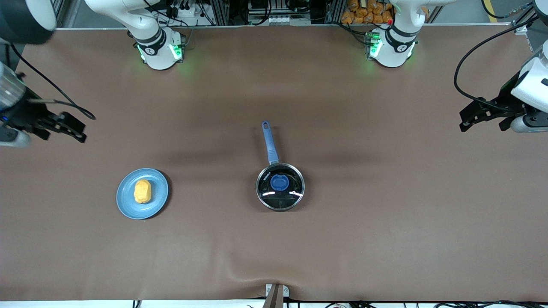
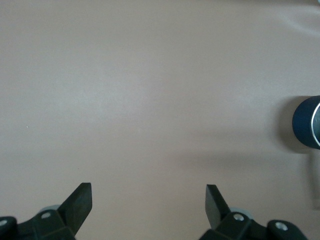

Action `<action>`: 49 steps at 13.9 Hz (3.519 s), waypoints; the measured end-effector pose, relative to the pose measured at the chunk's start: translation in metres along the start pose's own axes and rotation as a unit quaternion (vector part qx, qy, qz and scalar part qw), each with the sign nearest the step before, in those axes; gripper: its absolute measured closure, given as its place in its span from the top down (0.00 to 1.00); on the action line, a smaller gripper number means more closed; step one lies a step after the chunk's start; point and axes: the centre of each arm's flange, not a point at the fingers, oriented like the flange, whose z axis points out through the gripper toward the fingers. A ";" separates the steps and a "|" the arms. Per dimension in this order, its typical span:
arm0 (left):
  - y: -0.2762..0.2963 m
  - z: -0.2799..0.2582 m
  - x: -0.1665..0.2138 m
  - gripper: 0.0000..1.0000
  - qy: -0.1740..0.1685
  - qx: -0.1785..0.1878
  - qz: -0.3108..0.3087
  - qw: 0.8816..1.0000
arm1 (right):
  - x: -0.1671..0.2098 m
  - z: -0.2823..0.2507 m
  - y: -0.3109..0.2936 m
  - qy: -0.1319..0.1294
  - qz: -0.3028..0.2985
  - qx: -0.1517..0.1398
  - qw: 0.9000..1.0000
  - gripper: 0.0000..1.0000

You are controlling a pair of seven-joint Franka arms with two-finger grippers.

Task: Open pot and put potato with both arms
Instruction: 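Lower the right gripper onto the yellow potato on the blue plate, then grasp the potato with the right gripper while the left gripper reaches the lid knob, then lift the potato with the right gripper while the left gripper grips the knob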

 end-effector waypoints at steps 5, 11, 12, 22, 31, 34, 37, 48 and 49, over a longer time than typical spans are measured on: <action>-0.004 0.010 0.004 1.00 -0.008 0.000 -0.003 1.000 | 0.035 0.125 -0.042 -0.031 -0.029 -0.024 0.999 1.00; -0.003 0.015 0.006 1.00 -0.012 0.000 -0.002 1.000 | 0.052 0.270 -0.053 -0.032 -0.075 -0.046 0.996 1.00; 0.000 0.015 0.005 1.00 -0.012 0.000 0.000 1.000 | 0.049 0.294 -0.052 -0.029 -0.077 -0.048 0.995 1.00; 0.157 0.054 0.000 1.00 -0.042 -0.016 -0.049 0.998 | 0.035 0.368 -0.037 -0.030 -0.091 -0.057 0.994 1.00; 0.321 0.143 0.000 1.00 -0.028 -0.065 -0.091 0.993 | 0.039 0.375 -0.011 -0.025 -0.098 -0.058 0.993 0.52; 0.359 0.179 -0.003 1.00 -0.022 -0.082 -0.098 0.992 | 0.039 0.375 -0.012 -0.024 -0.099 -0.058 0.993 0.52; 0.386 0.209 -0.002 1.00 -0.015 -0.071 -0.100 0.992 | 0.043 0.368 -0.024 -0.015 -0.106 -0.052 0.993 0.52; 0.449 0.301 -0.020 1.00 0.051 -0.070 -0.093 0.992 | 0.057 0.211 -0.131 0.018 -0.086 0.020 0.996 0.52; 0.449 0.306 -0.020 1.00 0.052 -0.071 -0.093 0.992 | 0.053 0.204 -0.148 0.023 -0.077 0.024 0.996 0.52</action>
